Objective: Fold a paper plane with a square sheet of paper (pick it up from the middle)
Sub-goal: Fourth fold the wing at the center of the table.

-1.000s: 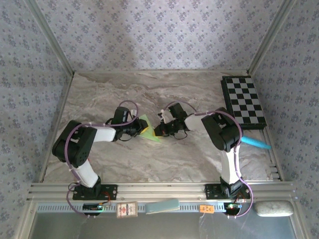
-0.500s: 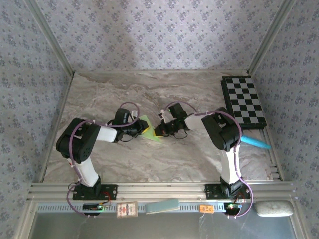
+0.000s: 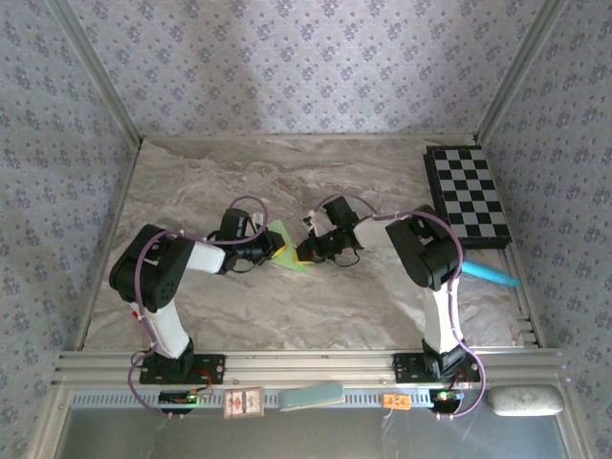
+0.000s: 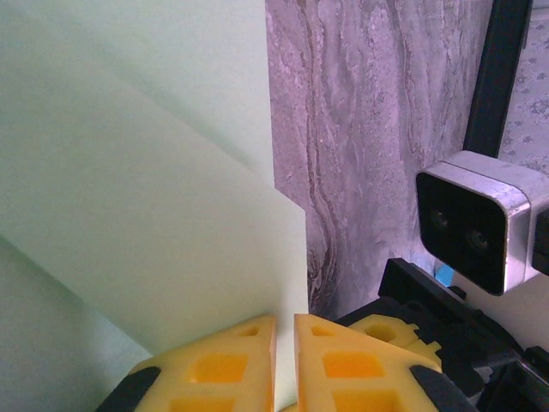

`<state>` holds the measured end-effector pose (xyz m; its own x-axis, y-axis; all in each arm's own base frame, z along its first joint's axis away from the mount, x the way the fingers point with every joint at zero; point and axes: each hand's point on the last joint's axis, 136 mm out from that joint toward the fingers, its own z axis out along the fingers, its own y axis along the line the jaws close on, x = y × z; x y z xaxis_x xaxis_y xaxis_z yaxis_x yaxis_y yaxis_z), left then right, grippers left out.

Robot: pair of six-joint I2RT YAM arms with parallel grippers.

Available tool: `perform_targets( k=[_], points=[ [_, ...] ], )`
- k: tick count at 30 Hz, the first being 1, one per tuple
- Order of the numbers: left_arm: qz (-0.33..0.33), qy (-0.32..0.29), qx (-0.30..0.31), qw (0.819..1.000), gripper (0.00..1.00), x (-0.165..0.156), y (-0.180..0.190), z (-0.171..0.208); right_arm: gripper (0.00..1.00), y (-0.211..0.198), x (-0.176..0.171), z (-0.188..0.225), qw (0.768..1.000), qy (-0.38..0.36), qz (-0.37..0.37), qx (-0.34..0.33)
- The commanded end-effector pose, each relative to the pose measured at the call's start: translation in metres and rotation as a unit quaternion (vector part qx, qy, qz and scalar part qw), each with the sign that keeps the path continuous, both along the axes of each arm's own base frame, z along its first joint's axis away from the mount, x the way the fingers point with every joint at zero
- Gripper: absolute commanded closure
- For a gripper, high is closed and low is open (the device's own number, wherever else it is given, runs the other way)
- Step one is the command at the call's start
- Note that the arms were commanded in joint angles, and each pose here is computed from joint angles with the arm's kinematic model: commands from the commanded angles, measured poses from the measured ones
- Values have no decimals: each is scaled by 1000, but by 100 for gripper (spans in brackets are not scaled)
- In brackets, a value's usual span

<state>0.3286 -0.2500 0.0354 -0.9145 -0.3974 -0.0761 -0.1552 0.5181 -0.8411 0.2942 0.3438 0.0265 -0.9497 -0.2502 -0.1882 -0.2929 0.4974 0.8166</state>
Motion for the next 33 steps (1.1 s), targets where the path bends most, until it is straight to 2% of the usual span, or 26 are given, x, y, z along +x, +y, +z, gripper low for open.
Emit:
perform_targets(
  k=[1,14,21,26,33],
  points=[
    [-8,-5,-11,1000,87,4,-4,2,98,-5,-3,-14,999,27,-2,-19],
    [-12,-8,-18,1000,86,7,-7,6,98,-9,-3,-19,999,31,-4,-30],
    [-22,-23,-26,999,83,12,-11,17,98,-17,-5,-28,999,-1,7,-50],
    [-28,-24,-31,999,83,13,-14,19,91,-22,-5,-31,998,-20,13,-67],
    [-33,-23,-34,999,84,15,-17,18,87,-26,-5,-38,996,-16,9,-82]
  ],
)
